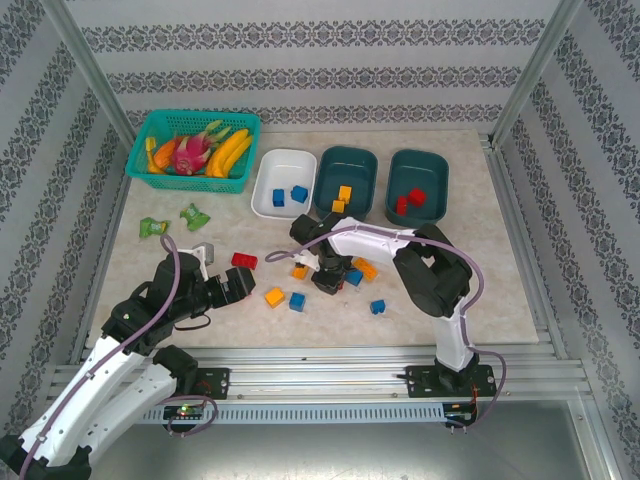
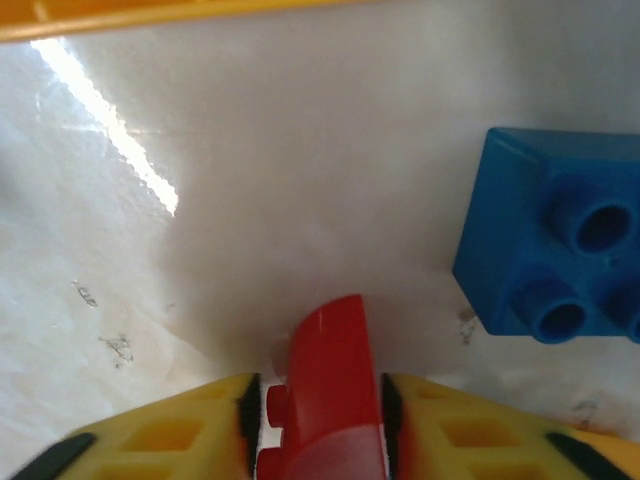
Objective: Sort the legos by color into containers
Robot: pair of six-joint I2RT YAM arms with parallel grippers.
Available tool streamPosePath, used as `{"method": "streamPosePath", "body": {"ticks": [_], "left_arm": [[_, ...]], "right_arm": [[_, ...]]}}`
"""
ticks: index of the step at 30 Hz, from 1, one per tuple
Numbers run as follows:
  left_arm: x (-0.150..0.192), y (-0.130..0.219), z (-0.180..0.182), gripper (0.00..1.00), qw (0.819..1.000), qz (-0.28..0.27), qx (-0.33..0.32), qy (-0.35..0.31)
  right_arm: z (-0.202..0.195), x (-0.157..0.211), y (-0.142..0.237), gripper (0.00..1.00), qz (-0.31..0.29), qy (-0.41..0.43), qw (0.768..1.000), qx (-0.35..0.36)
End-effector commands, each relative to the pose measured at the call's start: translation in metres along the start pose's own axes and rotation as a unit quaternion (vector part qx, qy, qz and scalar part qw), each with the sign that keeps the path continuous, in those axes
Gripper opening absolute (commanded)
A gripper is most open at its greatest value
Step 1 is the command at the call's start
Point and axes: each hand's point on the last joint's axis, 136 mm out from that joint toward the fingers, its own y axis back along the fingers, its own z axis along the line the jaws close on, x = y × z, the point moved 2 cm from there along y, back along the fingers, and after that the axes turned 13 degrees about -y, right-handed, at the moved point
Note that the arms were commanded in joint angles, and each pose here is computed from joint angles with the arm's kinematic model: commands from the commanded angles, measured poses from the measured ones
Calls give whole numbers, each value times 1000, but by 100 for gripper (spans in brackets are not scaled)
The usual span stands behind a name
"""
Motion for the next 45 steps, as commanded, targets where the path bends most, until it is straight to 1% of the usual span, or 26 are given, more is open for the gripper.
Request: {"method": "streamPosePath", "body": {"ticks": [1,5,7,10,12,14,16,17,18,21,23,27,32,39,41,43,45], "left_arm": [[-2,0,-6,94,1000,0,16,2],[-4,-2,-12,94,1000,0,31,-2],[-9,-2,-17,93,999,-3,38,-9],[-29,-3,-33,92,998,-7,50,-33],[-48,-8,-49,92,997,-11,65,-49],[-66,-18,-65,92,995,-12,82,-62],[-83,-32,-82,92,992,-11,100,-74],[-92,-41,-91,92,991,-12,110,-81],[-100,-50,-100,92,989,-11,118,-86],[-123,-77,-125,92,985,-9,141,-98],[-135,-93,-142,92,982,-5,154,-108],[-154,-128,-167,92,978,8,171,-118],[-161,-161,-179,91,977,28,170,-126],[-153,-189,-185,91,977,56,160,-128],[-150,-192,-183,90,978,63,151,-126],[-147,-193,-180,90,980,67,142,-126],[-144,-192,-177,90,980,69,135,-126]], "right_arm": [[-1,-4,11,28,-14,-4,1000,10],[2,-6,33,18,-44,-13,999,0],[-2,-8,52,15,-68,-28,997,-1],[-22,-11,91,13,-121,-79,990,-1],[-50,-11,116,12,-161,-137,977,2],[-85,-6,132,12,-188,-202,961,13],[-128,4,141,12,-203,-284,937,30],[-154,13,142,11,-205,-334,919,40],[-169,19,144,11,-206,-368,906,47],[-219,38,140,12,-206,-461,861,59],[-245,45,131,12,-200,-508,836,54],[-283,49,103,13,-169,-569,804,31],[-305,45,65,13,-130,-600,790,6],[-313,41,25,16,-93,-621,778,-18],[-312,41,20,20,-86,-623,777,-23],[-312,41,17,27,-80,-624,777,-25],[-312,41,20,39,-84,-623,777,-27]]}}
